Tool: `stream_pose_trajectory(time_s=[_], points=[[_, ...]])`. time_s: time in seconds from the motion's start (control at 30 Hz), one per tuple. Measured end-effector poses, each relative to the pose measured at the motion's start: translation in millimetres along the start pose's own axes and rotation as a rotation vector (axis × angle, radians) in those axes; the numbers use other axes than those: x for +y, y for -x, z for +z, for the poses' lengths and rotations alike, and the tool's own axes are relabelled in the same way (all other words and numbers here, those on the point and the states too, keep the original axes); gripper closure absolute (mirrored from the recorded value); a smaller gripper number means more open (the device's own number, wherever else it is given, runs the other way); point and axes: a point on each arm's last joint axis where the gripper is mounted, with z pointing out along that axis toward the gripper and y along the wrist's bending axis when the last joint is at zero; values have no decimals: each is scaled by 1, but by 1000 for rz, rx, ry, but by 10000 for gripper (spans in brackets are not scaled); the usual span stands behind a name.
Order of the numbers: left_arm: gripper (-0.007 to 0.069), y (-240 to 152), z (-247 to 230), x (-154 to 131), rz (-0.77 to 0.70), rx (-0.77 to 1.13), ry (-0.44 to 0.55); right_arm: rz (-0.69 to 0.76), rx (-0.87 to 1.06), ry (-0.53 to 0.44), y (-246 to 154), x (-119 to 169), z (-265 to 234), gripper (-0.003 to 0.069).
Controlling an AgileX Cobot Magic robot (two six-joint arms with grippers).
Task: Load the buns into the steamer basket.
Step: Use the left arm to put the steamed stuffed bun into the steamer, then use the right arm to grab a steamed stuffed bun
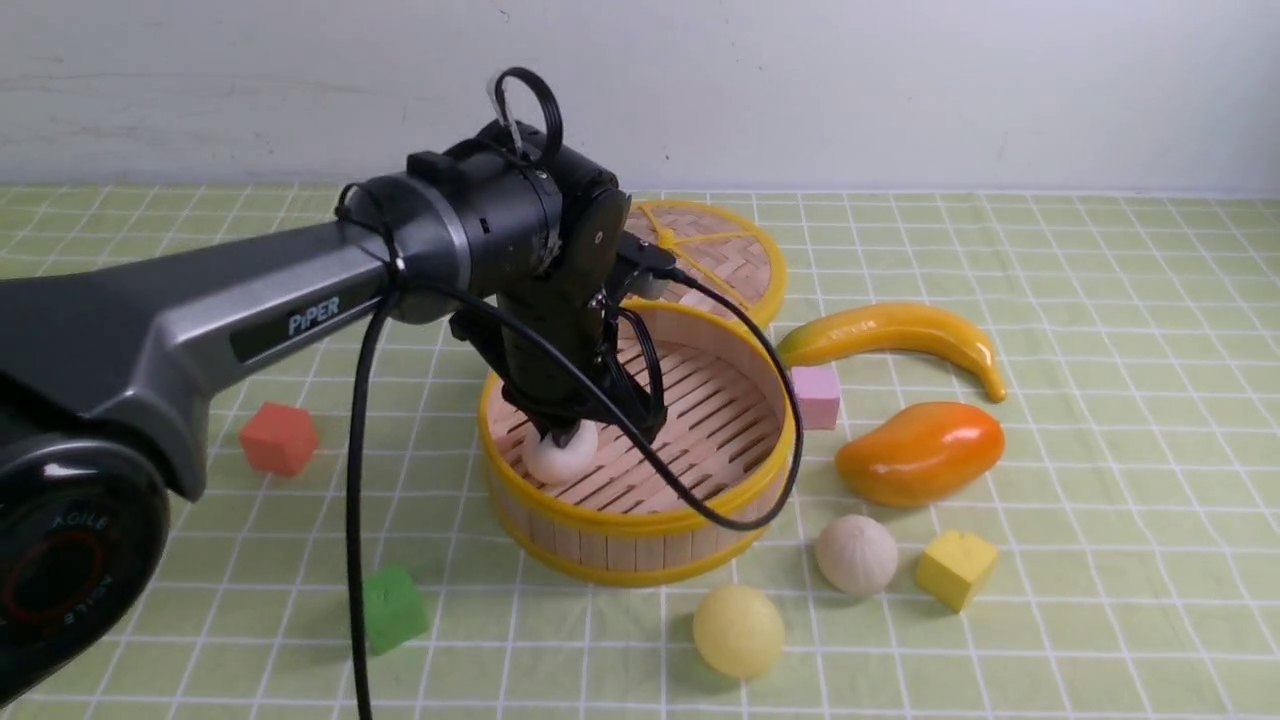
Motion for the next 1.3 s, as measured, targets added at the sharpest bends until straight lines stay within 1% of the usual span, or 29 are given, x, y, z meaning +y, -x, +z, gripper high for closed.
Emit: stream_pose_trajectory(time_s=[0.07,0.13,0.2,0.27,0.3,0.33,0.37,0.4,0.43,0.47,0.5,0.57,0.63,0.67,0.7,0.73,0.77,0.8,0.83,0.87,0.93,0.97,1.0,1.1,1.13,1.17,1.3], points=[[587,1,0,0,-25,-13,0,0,0,0,0,0,0,420],[547,2,-1,0,-71,-20,-1,0,0,0,0,0,0,420],[477,2,-1,0,-116,-19,-1,0,0,0,0,0,0,420],[384,1,-1,0,-141,-11,0,0,0,0,0,0,0,420],[373,1,-1,0,-141,-11,0,0,0,0,0,0,0,420],[291,0,-1,0,-150,2,3,0,0,0,0,0,0,420],[270,0,-1,0,-150,4,3,0,0,0,0,0,0,420],[195,-2,-1,1,-152,29,8,0,0,0,0,0,0,420],[186,-2,-2,1,-152,31,9,0,0,0,0,0,0,420],[134,-5,-5,1,-156,54,11,0,0,0,0,0,0,420],[108,-6,-10,2,-162,64,9,0,0,0,0,0,0,420],[81,-7,-25,4,-178,68,0,0,0,0,0,0,0,420],[76,-8,-54,8,-202,38,-19,0,0,0,0,0,0,420],[77,-8,-57,8,-204,33,-21,0,0,0,0,0,0,420],[90,-9,-87,12,-224,-10,-45,0,0,0,0,0,0,420],[103,-11,-103,13,-237,-36,-62,0,0,0,0,0,0,420],[106,-11,-106,14,-239,-41,-65,0,0,0,0,0,0,420],[133,-15,-128,16,-254,-74,-90,0,0,0,0,0,0,420],[143,-16,-134,16,-257,-83,-96,0,0,0,0,0,0,420],[200,-22,-159,19,-268,-112,-116,0,0,0,0,0,0,420],[279,-31,-181,23,-264,-132,-126,0,0,0,0,0,0,420],[290,-32,-184,23,-265,-136,-127,0,0,0,0,0,0,420],[379,-42,-199,26,-263,-149,-130,0,0,0,0,0,0,420],[565,-67,-223,30,-264,-178,-133,0,0,0,0,0,0,420],[576,-69,-225,30,-264,-179,-134,0,0,0,0,0,0,420],[634,-83,-233,32,-265,-185,-134,0,0,0,0,0,0,420],[638,-127,-249,34,-295,-192,-138,0,0,0,0,0,0,420]])
